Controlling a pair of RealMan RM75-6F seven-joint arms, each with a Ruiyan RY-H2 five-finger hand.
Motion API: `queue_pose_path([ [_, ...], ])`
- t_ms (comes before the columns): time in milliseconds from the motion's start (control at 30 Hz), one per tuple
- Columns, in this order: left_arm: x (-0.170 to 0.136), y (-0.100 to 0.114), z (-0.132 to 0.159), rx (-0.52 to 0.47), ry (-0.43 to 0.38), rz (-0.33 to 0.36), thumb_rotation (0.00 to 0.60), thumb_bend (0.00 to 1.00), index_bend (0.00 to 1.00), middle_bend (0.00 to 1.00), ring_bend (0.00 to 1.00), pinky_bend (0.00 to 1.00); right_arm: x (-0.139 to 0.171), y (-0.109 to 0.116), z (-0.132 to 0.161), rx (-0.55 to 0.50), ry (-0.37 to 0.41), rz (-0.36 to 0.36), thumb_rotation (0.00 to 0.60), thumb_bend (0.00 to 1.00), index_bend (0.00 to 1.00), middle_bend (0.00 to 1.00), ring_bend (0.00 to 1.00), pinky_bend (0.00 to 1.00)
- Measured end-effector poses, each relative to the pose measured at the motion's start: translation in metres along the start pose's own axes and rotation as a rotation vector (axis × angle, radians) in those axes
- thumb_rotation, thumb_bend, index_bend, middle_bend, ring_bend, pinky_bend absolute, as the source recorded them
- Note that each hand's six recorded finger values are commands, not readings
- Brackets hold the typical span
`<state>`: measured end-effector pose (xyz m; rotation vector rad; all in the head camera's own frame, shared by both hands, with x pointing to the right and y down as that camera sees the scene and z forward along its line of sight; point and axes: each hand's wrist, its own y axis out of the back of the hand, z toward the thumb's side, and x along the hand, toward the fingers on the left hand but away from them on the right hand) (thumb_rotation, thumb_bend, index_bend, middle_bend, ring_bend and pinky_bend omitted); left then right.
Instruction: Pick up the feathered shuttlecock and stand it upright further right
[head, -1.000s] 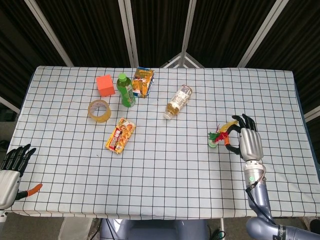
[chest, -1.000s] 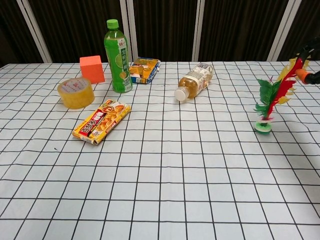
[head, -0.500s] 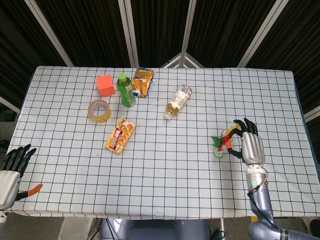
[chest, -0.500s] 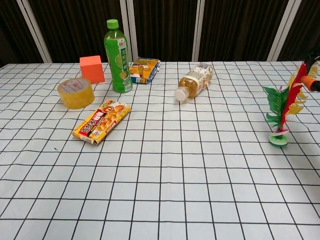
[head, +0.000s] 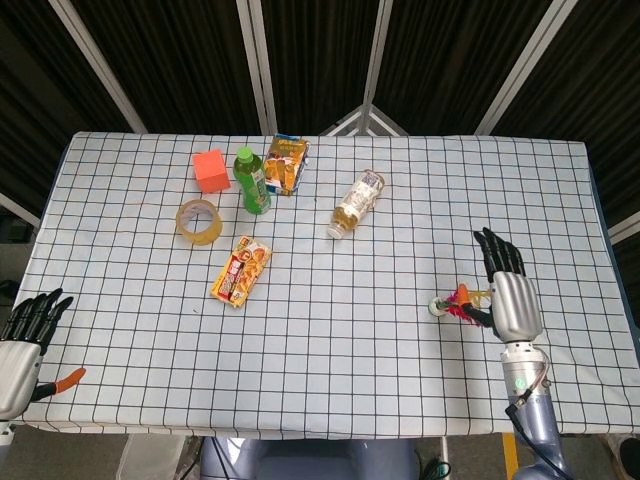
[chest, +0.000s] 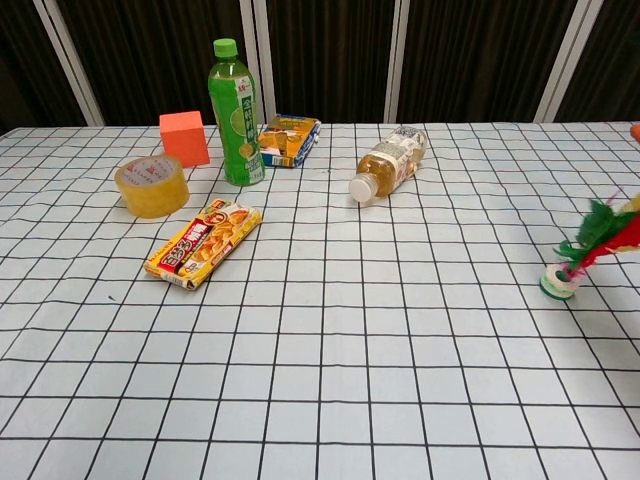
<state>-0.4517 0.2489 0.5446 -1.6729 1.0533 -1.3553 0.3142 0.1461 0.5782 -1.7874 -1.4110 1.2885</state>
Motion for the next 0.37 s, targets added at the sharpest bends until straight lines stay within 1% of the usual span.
queue_pose_path([
  [167,0.0,0.0,-0.001,0.005,0.001,0.001,0.6,0.12,0.0,0.0,0.0,0.0,0.016,0.017,-0.018,0.078,0.0,0.0,0.6,0.48,0.0,0.0,0.0,0.0],
  [367,0.0,0.002,-0.003,0.059,0.007,0.022,0.6,0.12,0.0,0.0,0.0,0.0,0.052,0.034,-0.056,0.204,-0.023,0.045,0.6,0.43,0.0,0.0,0.0,0.0],
])
